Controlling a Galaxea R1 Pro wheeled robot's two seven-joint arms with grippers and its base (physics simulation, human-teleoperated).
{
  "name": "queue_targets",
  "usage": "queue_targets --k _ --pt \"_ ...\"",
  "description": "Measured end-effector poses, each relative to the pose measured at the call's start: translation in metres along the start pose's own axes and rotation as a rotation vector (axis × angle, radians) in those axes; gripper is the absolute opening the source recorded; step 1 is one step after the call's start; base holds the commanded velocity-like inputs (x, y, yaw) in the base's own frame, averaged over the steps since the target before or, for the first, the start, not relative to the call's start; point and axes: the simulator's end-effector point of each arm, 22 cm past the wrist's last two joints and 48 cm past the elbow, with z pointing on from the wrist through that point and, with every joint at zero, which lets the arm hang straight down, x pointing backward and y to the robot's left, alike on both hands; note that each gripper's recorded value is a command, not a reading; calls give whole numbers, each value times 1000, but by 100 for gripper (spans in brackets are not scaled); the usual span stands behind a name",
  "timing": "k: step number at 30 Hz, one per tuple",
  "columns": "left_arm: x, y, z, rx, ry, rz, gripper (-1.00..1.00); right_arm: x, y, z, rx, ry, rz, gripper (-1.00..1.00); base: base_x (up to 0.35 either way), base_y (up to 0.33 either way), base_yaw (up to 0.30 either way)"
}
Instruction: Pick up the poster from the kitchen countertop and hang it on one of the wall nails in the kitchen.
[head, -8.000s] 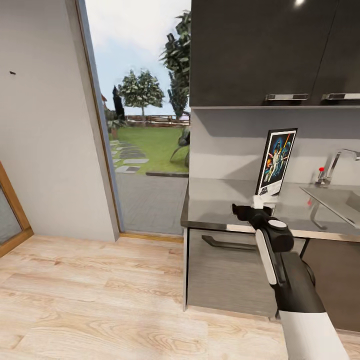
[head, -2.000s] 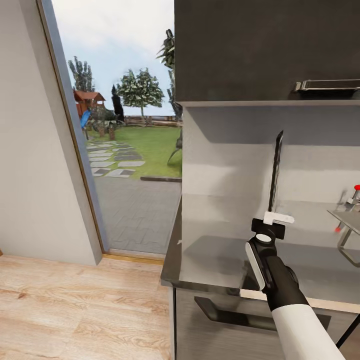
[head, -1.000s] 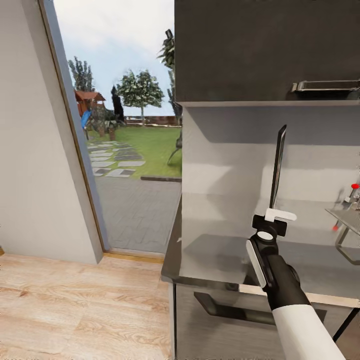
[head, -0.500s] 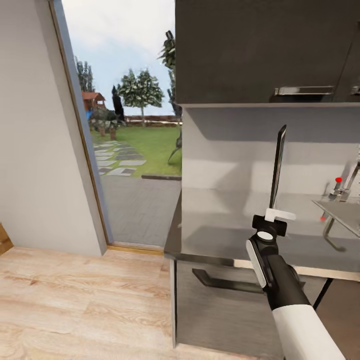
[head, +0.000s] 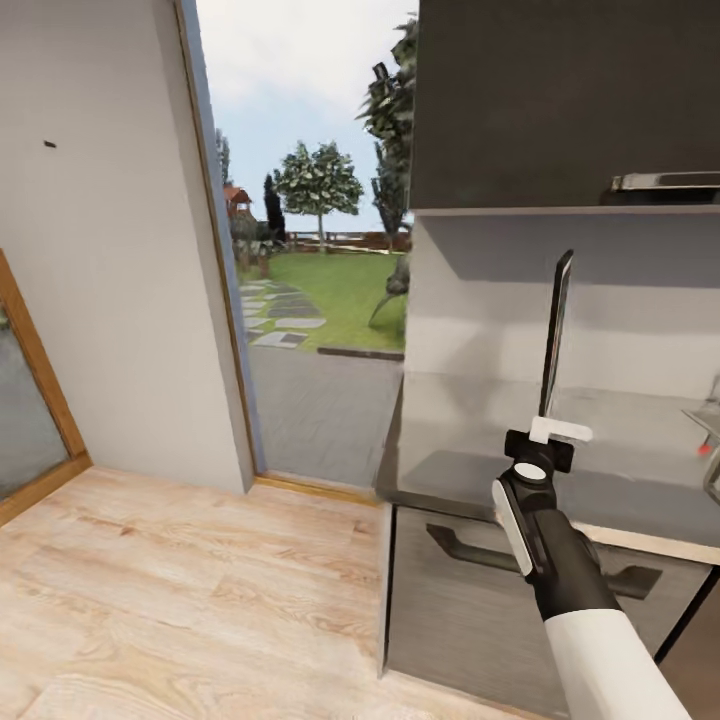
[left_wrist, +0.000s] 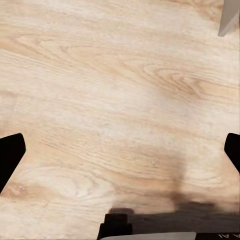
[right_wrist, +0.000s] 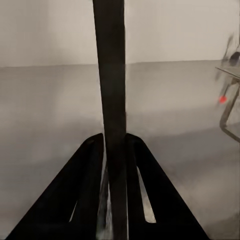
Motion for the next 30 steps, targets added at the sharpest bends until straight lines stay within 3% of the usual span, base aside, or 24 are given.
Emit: queue_targets --k 30 --pt "0 2 0 -2 0 -1 100 2 3 0 -5 4 -3 -100 -202 243 283"
